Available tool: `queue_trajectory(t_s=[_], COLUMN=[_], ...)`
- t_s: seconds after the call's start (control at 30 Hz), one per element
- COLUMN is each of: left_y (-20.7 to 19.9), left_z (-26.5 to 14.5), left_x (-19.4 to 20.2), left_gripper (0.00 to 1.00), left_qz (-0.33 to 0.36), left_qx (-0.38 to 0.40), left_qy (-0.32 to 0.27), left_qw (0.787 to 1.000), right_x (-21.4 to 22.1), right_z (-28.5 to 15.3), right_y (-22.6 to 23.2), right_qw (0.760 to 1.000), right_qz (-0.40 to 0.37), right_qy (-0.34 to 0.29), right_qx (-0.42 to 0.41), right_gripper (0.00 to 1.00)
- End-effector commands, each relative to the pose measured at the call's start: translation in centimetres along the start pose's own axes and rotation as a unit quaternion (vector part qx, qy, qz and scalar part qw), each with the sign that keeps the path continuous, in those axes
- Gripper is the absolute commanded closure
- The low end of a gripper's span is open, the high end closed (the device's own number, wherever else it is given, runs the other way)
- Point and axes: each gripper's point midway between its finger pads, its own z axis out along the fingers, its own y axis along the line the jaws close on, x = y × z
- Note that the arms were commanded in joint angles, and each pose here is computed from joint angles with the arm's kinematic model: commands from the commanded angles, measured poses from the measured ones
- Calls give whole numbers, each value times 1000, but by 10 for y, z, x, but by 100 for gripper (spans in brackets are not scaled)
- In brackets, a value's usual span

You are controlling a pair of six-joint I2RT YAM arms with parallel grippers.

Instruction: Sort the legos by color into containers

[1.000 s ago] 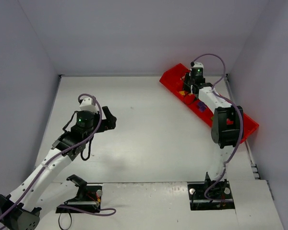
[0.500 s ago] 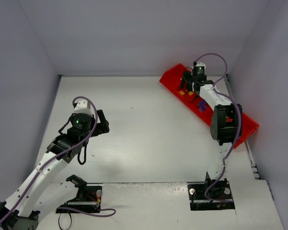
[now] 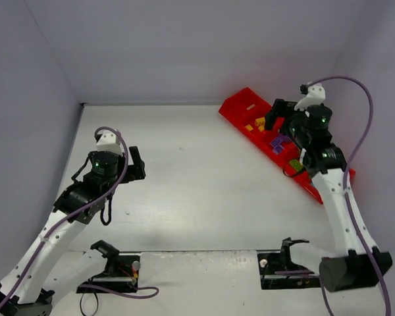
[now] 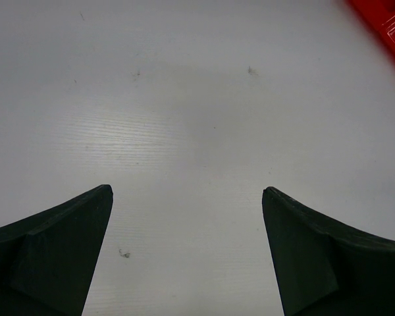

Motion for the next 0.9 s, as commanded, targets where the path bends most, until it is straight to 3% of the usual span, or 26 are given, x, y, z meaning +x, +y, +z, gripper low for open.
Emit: queue_trajectory(t_s=[0.0,0.37,0.63,0.87], left_y=[3,27,35,44], left_z=[-15,-46,-58,-63], left_x=[-29,-33,-28,-23], left_gripper=[11,11,11,11], left_qz=[6,20,9,9], left_qx=[-2,-34,-37,-50], left_qy=[-40,-48,-53,-61], left_qw=[999,998,998,997], right_x=[5,-7,-3,0], right_z=[-42,-154,-198,-213], right_y=[2,20,33,23], right_qw=[1000,995,988,987], right_qz=[-11,9,-10,-12], right_qy=[-6,-72,-111,-140], right_qx=[-10,-61,-106,-83], right_gripper=[0,0,0,0])
